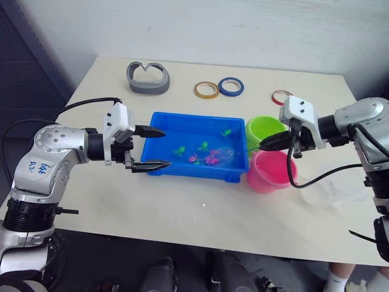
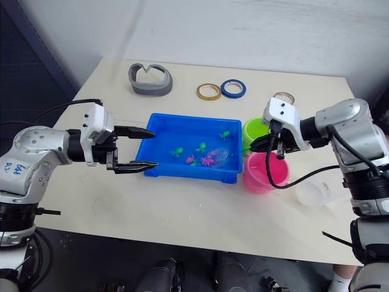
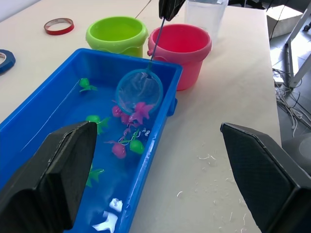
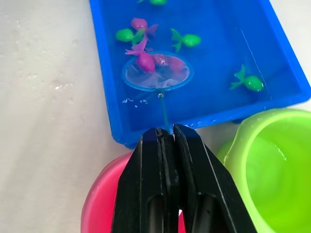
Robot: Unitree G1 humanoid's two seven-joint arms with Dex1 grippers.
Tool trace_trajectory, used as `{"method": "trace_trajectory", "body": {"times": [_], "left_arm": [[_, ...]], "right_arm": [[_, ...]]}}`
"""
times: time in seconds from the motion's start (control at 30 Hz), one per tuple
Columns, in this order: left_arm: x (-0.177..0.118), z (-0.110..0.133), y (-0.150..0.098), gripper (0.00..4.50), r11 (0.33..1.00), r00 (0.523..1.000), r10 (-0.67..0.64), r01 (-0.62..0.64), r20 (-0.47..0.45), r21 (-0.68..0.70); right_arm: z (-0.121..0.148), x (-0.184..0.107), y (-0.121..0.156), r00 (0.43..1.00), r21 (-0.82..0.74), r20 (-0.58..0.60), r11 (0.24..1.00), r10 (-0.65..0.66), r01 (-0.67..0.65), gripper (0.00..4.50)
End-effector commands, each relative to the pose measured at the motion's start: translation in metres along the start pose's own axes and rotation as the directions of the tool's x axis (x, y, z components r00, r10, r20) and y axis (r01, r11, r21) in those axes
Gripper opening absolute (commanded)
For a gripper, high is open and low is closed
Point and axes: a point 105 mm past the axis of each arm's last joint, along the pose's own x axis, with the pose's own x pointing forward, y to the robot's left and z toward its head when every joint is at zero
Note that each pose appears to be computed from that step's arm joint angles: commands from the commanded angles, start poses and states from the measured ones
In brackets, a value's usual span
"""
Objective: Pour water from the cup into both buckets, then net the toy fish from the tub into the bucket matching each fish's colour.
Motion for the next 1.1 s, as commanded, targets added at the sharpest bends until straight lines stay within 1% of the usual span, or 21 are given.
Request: {"method": "trace_trajectory", "body": {"times": [0.03,0.13,0.27,0.37,0.5,0.67,0.77,0.9,0.97,1.1], "left_arm": [[-0.003,0.009,0.004,4.45,0.999,1.000,0.013,-0.013,0.011,0.045],[-0.002,0.009,0.006,4.45,0.999,1.000,0.008,-0.009,0.023,0.035],[0.002,0.014,0.012,4.45,0.999,0.999,-0.013,0.012,0.046,0.033],[0.007,0.016,0.017,4.45,0.999,0.998,-0.028,0.025,0.056,0.040],[0.015,0.015,0.025,4.45,0.998,0.997,-0.045,0.043,0.060,0.047],[0.021,0.017,0.029,4.45,0.996,0.995,-0.067,0.063,0.074,0.055],[0.024,0.017,0.032,4.45,0.996,0.994,-0.075,0.071,0.082,0.053],[0.029,0.025,0.029,4.45,0.992,0.985,-0.122,0.118,0.119,0.043],[0.034,0.030,0.025,4.45,0.986,0.976,-0.168,0.163,0.137,0.043],[0.044,0.039,0.019,4.45,0.965,0.950,-0.262,0.257,0.171,0.048]], "right_arm": [[0.003,-0.005,-0.004,0.997,0.003,0.054,0.998,-0.062,0.062,0.00],[0.005,-0.011,-0.003,0.989,0.039,0.110,0.995,-0.094,0.091,0.00],[0.009,-0.028,0.003,0.975,0.070,0.169,0.989,-0.142,0.132,0.00],[0.006,-0.036,0.009,0.966,0.099,0.190,0.982,-0.176,0.160,0.00],[-0.001,-0.039,0.015,0.954,0.125,0.193,0.970,-0.228,0.207,0.00],[0.003,-0.042,0.021,0.942,0.146,0.224,0.964,-0.249,0.221,0.00],[0.005,-0.052,0.027,0.923,0.168,0.269,0.957,-0.275,0.236,0.00],[0.001,-0.061,0.038,0.904,0.193,0.301,0.948,-0.303,0.254,0.00],[-0.002,-0.069,0.047,0.893,0.210,0.312,0.940,-0.325,0.269,0.00],[-0.014,-0.087,0.067,0.872,0.247,0.292,0.911,-0.394,0.330,0.00]]}}
